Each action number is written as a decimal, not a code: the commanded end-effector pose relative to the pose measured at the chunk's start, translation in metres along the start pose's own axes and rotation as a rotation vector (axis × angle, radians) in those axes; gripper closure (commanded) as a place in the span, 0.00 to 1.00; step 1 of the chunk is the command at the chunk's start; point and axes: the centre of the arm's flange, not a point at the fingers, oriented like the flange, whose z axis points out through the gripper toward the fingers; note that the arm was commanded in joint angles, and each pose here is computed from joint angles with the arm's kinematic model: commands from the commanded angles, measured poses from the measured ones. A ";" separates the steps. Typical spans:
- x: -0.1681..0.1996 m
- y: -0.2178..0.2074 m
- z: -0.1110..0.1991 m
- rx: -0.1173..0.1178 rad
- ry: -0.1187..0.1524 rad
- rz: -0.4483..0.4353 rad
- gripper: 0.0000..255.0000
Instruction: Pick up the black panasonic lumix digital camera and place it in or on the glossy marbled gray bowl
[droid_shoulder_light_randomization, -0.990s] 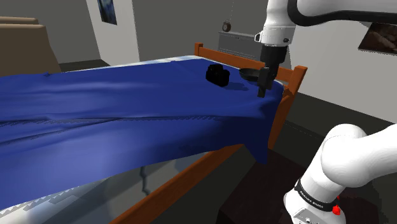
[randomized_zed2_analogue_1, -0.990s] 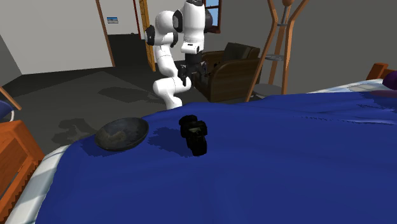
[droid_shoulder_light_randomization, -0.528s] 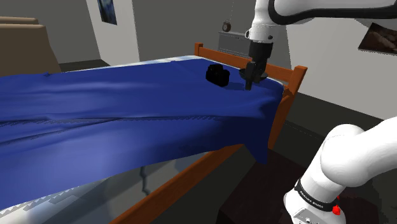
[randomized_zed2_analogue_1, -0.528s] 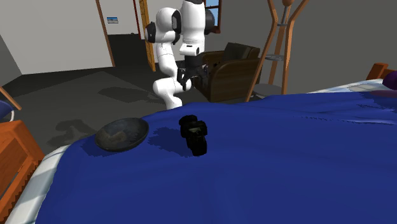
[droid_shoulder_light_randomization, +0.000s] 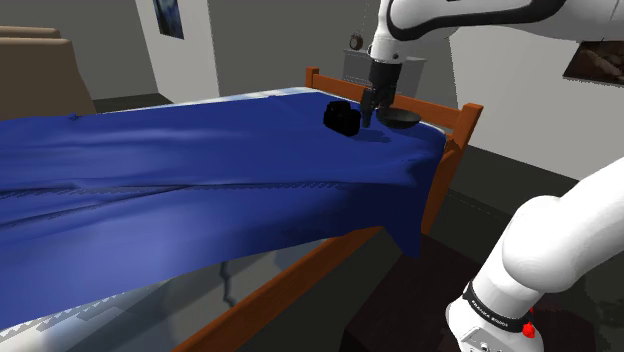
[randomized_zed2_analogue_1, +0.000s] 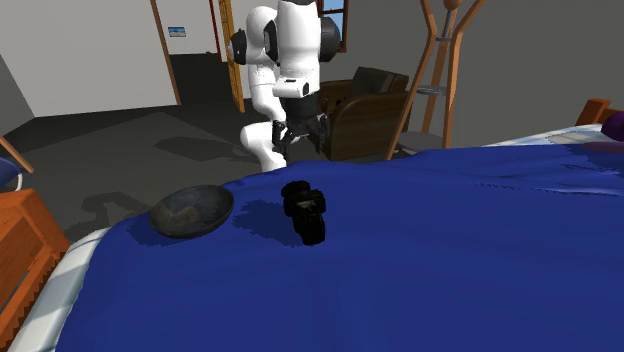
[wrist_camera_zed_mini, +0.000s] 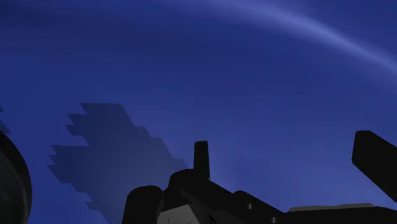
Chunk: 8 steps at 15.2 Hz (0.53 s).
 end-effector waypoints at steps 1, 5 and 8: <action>0.024 0.011 -0.002 0.001 0.017 0.012 0.00; 0.065 0.036 -0.004 0.003 0.049 0.034 0.00; 0.095 0.056 -0.007 0.006 0.074 0.051 0.00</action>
